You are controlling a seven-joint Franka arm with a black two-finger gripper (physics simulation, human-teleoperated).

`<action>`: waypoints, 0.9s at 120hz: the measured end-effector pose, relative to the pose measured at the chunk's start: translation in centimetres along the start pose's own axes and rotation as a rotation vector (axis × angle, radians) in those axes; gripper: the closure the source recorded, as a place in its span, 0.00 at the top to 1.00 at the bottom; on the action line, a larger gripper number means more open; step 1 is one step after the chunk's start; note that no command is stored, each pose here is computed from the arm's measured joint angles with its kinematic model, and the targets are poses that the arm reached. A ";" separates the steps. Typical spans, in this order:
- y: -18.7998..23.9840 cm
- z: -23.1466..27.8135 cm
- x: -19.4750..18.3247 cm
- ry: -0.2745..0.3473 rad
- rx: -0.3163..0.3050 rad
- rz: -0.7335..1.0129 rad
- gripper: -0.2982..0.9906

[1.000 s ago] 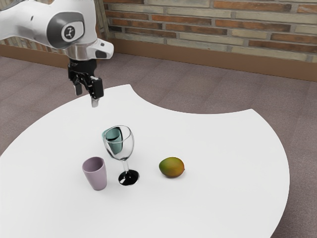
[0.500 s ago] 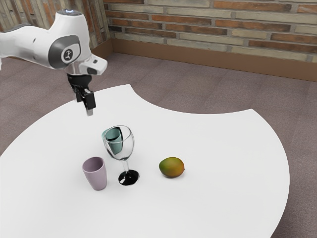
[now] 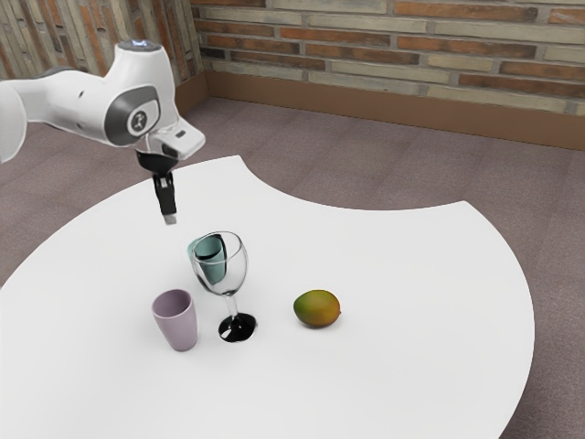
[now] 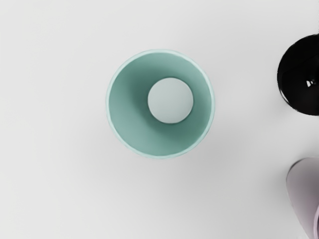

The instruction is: Place the left cup onto the right cup

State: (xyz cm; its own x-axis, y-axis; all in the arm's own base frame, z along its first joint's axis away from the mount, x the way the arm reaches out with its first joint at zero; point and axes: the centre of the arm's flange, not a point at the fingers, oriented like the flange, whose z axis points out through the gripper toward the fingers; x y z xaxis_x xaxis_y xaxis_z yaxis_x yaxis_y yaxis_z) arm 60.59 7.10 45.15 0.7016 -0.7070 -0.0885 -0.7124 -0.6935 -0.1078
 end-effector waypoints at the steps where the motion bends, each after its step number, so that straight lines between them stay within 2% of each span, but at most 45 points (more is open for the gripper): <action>1: 0.0 0.1 0.0 0.000 0.000 0.006 0.77; 58: 0.9 4.9 1.4 0.008 -0.021 0.305 0.77; 108: 1.6 8.8 2.5 0.072 -0.045 0.495 0.77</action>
State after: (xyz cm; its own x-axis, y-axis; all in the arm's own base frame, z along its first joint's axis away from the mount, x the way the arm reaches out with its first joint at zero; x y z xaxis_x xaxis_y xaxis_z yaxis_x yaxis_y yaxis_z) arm 61.32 5.44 36.09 0.2780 -0.9593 -0.0498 -0.9605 -0.2769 -0.0270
